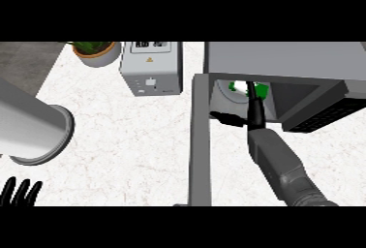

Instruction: Pick up the milk, place it into the microwave and close the microwave

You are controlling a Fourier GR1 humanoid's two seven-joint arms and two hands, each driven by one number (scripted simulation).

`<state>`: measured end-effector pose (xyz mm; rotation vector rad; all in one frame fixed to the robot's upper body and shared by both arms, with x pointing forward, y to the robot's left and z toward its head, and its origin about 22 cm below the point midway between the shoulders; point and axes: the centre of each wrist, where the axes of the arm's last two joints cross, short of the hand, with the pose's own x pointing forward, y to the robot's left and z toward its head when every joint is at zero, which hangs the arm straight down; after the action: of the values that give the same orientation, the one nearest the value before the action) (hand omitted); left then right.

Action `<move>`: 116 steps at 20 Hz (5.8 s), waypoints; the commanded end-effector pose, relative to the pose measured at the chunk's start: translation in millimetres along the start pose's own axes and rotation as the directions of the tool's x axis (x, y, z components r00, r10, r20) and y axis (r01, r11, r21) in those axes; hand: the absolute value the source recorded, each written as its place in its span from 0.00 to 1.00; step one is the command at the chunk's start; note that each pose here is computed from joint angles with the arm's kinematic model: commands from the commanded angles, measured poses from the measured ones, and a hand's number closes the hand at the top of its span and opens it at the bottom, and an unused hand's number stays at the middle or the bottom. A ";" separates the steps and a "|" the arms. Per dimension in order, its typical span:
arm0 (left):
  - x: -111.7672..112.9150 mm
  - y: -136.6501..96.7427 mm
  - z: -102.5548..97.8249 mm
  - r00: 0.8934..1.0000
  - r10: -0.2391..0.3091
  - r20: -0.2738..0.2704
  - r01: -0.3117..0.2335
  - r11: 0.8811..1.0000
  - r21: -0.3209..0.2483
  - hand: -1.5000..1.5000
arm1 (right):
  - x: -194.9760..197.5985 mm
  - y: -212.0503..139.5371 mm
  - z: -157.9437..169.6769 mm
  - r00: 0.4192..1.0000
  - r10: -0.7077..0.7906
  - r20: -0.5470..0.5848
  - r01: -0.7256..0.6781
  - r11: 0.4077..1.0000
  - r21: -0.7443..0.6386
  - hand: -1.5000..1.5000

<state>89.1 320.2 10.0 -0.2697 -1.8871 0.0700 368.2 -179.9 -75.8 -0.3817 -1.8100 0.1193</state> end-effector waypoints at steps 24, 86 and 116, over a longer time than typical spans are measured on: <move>-30.4 -30.6 -9.3 0.988 0.003 -0.152 -0.027 0.988 -0.154 0.00 | -72.5 -94.6 140.9 0.980 -0.198 0.007 0.197 0.979 0.043 0.00; -142.3 -284.4 -170.0 0.936 -0.325 -0.136 0.157 0.731 -0.664 1.00 | 7.2 -251.0 133.5 0.913 -0.369 0.172 0.341 0.924 0.173 0.00; -89.1 -309.8 -294.0 0.929 -0.370 0.002 0.334 0.836 -0.436 1.00 | 74.1 -252.8 43.9 0.832 -0.498 0.243 0.342 0.806 0.484 0.00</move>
<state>348.5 4.0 52.2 -0.1374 -1.7513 -0.5921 252.6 -394.9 44.1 0.2909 -2.0978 0.2324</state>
